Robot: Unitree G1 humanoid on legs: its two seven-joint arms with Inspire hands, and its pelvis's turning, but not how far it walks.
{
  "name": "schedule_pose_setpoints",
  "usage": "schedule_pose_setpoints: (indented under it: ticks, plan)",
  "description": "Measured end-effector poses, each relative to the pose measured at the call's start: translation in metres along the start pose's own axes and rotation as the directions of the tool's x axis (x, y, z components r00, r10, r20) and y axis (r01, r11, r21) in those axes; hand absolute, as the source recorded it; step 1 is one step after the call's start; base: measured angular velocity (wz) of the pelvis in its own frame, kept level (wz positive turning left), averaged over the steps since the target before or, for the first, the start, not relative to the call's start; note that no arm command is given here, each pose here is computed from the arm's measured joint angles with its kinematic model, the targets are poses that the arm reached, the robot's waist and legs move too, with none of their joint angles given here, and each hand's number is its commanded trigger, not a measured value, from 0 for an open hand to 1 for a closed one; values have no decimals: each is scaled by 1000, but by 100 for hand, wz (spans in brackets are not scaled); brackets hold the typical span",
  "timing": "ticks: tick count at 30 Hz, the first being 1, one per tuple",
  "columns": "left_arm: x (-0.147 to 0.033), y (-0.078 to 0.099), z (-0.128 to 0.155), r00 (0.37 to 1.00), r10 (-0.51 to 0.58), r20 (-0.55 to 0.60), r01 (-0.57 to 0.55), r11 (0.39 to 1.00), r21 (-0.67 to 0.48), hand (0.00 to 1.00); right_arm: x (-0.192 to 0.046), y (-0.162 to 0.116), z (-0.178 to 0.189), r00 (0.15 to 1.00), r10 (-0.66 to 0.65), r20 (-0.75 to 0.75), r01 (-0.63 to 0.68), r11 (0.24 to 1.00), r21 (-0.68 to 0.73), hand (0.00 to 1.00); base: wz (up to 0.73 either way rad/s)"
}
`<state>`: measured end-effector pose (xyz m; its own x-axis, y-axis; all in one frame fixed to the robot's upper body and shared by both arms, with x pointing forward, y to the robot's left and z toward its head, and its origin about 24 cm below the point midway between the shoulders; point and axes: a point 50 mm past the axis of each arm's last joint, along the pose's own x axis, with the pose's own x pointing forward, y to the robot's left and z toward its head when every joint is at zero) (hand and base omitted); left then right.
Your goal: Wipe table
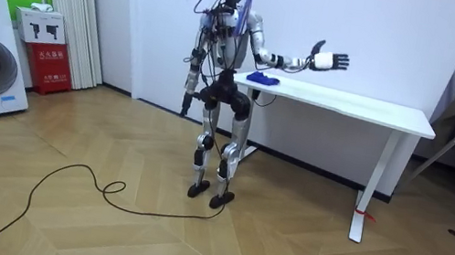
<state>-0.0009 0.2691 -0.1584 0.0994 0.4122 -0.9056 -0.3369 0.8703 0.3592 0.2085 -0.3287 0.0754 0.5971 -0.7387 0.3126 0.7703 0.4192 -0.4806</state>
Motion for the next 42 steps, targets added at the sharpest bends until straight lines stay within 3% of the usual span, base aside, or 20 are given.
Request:
schedule_pose_setpoints:
  ticks: [2, 9, 14, 19, 27, 35, 42]
  plan:
    - [0, -1, 3, 1000, 0, 15, 0, 1000, -1, 0, -3, 5, 19, 990, 24, 136, -18, 999, -42, 0, 17]
    - [0, -6, 6, 999, -14, 35, 13, 999, 39, 0, -16, 33, 76, 903, 140, 406, -118, 990, -79, 0, 7]
    - [1, -5, 12, 998, -23, 50, 17, 994, 109, 0, -42, 46, 122, 742, 274, 612, -241, 961, -138, 0, 0]
    - [1, -9, 15, 996, -47, 71, 35, 986, 161, 0, -67, 65, 130, 615, 428, 663, -352, 901, -254, 0, 1]
    - [2, -17, 32, 992, -68, 106, 45, 978, 205, 0, -112, 99, 118, 400, 677, 618, -483, 728, -486, 0, 8]
    - [2, -22, 40, 985, -91, 144, 54, 968, 244, 0, -148, 121, 19, 300, 924, 238, -617, 378, -690, 0, 5]
    - [2, -21, 40, 985, -89, 150, 50, 968, 245, 0, -151, 120, 9, 300, 926, 231, -613, 373, -697, 0, 4]
